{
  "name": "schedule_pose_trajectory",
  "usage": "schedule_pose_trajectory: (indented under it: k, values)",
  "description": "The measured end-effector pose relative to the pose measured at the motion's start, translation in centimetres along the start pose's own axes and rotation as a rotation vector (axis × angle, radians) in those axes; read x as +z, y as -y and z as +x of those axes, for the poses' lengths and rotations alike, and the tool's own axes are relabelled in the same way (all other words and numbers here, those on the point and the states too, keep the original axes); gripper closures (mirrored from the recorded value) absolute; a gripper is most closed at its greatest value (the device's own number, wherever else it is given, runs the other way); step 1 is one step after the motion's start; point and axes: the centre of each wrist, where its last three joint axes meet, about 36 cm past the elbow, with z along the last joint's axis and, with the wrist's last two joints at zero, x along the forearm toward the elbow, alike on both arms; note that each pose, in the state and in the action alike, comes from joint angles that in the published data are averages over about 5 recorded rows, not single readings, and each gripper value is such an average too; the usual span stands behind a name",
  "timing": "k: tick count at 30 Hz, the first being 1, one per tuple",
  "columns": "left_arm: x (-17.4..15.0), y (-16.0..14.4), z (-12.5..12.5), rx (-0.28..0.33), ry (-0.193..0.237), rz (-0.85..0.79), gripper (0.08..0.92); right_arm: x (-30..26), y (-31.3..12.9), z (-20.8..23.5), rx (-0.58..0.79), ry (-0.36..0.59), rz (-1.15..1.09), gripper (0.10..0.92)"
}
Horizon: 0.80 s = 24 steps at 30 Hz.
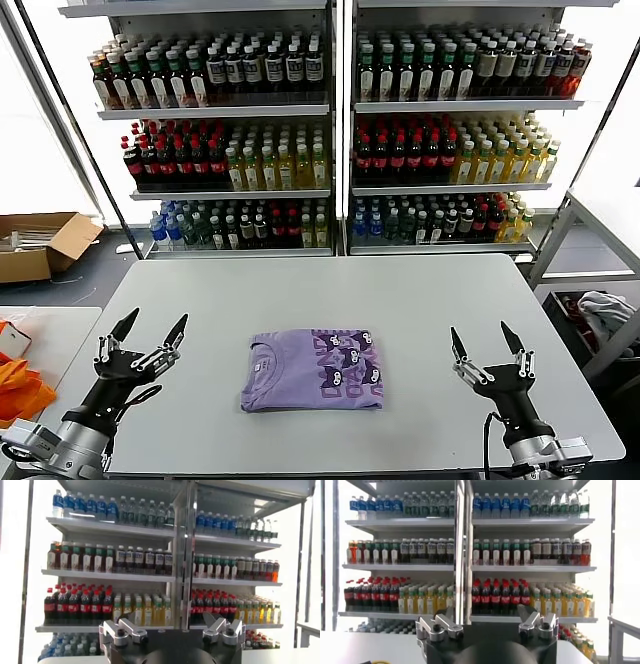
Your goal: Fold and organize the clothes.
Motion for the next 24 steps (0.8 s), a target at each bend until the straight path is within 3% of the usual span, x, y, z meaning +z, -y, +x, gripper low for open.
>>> schedule_pose_trajectory:
  k: [24]
  values:
    - [0.6, -3.2, 1.2, -0.043, 0.0, -0.081, 0.177, 0.1, 0.0, 1.3, 0.014, -0.011, 0.027, 0.2]
